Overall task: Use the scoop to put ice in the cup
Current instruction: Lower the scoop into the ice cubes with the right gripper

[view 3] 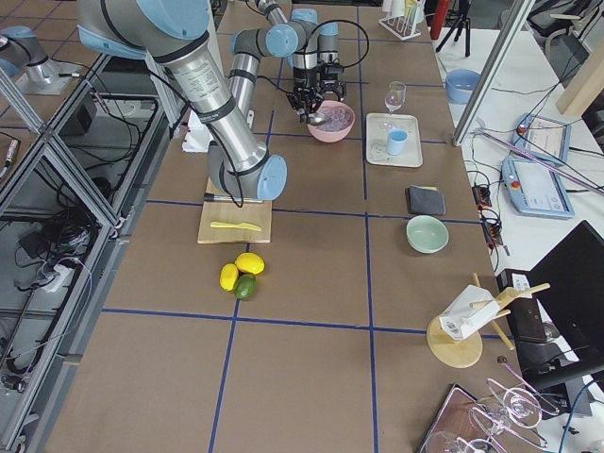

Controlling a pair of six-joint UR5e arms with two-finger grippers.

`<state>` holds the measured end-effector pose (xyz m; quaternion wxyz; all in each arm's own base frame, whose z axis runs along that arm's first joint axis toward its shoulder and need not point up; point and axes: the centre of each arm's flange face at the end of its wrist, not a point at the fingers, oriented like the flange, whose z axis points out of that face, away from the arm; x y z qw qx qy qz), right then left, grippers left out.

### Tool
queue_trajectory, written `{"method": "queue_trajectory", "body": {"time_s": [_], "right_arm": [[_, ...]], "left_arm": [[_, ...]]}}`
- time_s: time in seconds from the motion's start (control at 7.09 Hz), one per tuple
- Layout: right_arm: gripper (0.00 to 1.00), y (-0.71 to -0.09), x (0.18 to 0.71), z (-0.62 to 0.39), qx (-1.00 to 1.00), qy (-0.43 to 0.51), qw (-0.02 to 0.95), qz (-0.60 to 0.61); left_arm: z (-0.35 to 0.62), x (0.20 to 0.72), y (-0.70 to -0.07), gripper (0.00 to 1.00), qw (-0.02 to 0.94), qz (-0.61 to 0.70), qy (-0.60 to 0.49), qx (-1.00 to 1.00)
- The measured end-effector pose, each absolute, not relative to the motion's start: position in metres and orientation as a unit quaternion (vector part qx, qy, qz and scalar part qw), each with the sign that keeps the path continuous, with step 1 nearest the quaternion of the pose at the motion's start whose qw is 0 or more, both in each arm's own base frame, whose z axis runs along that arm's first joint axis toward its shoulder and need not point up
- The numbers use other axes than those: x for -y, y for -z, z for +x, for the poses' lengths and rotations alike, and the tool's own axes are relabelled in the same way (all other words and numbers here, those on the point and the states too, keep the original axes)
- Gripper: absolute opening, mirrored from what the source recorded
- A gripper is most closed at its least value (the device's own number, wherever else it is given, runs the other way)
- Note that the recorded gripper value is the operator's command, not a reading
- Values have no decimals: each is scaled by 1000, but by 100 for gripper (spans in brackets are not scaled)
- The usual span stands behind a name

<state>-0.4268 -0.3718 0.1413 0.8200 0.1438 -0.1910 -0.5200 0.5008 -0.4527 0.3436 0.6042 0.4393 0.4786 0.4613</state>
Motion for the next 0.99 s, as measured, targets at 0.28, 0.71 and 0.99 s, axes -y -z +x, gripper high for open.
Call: {"method": "queue_trajectory", "body": {"time_s": [0.28, 0.71, 0.99], "right_arm": [[0, -137, 380, -434, 178, 525, 823, 129], [0, -125, 388, -443, 147, 540, 822, 102], [0, -119, 397, -458, 138, 543, 824, 89]], "left_arm": [[501, 452, -342, 100, 603, 440, -462, -479], [504, 450, -342, 100, 602, 439, -463, -480], [504, 449, -343, 100, 600, 440, -463, -481]]}}
